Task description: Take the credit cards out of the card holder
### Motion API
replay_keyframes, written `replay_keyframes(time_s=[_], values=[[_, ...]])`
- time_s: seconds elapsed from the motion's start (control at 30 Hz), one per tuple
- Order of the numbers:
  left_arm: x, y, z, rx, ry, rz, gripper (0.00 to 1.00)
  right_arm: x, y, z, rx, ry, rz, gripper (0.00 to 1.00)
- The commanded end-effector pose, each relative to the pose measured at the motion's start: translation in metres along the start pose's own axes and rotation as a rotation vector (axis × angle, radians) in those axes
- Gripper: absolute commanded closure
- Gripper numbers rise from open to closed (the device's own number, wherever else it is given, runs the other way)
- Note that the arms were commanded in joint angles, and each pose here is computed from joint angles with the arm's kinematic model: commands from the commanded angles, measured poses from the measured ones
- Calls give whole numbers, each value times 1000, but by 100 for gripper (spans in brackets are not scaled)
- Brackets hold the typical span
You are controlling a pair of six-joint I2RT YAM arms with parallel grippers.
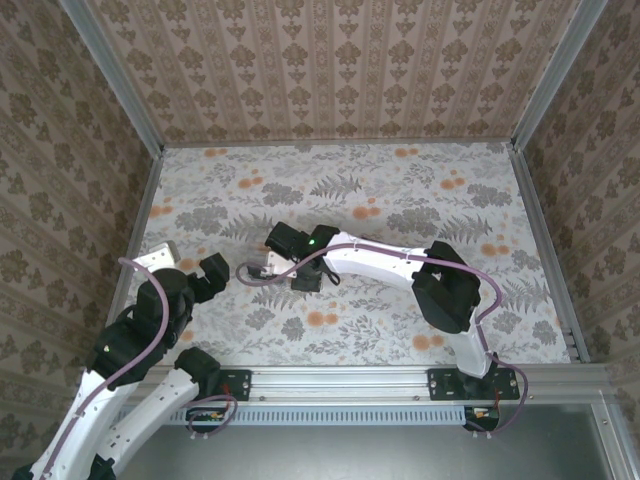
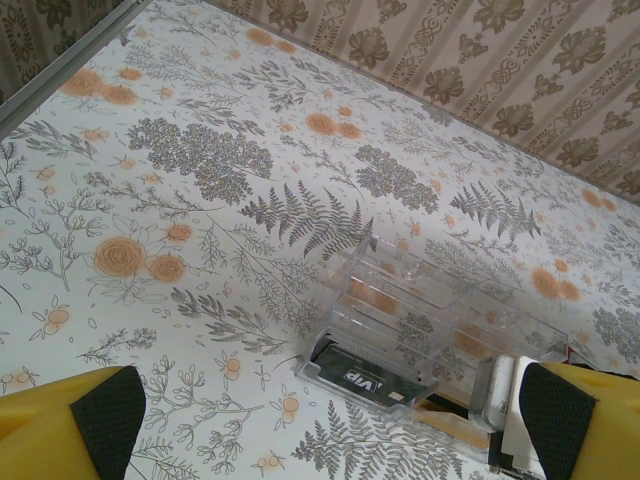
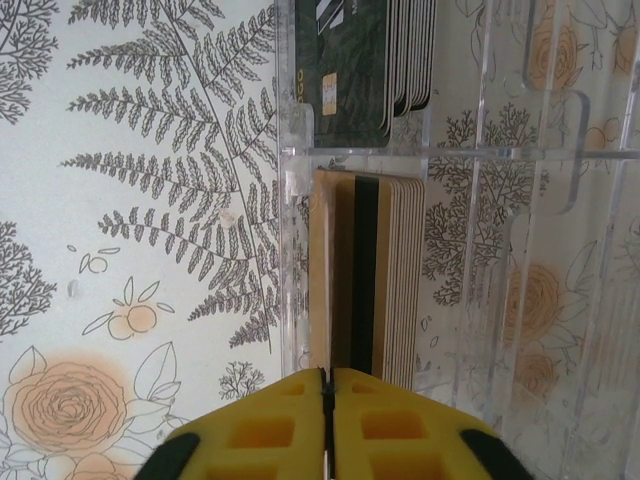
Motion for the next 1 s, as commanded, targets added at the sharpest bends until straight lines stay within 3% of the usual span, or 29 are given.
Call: replay_keyframes(time_s=[0.0, 0.37, 0.57, 0.77, 0.97], values=[[1, -2, 1, 4, 7, 2, 0, -8, 12, -1, -12, 1, 30, 81], [-1, -1, 1, 0, 7, 8, 0, -9, 11, -9, -57, 19, 25, 79], [0, 0, -4, -26, 16, 11, 0, -4, -10, -19, -84, 96, -66, 78], [-5, 9, -20, -81, 43, 57, 0, -12, -49, -40, -76, 321, -237, 75], [-26, 42, -52, -143, 46, 201, 0, -46, -74, -66, -49, 603, -357, 78]])
Point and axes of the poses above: each hand's point on the last joint's axis, 136 mm out from that joint toward the fingers, its own y axis out along the fingers, its own z axis along the line the jaws close on, x = y × z, the point moved 2 cm from there along -y, back along the fingers, and after that the axes turned 7 degrees about y, right-handed, at the moved point
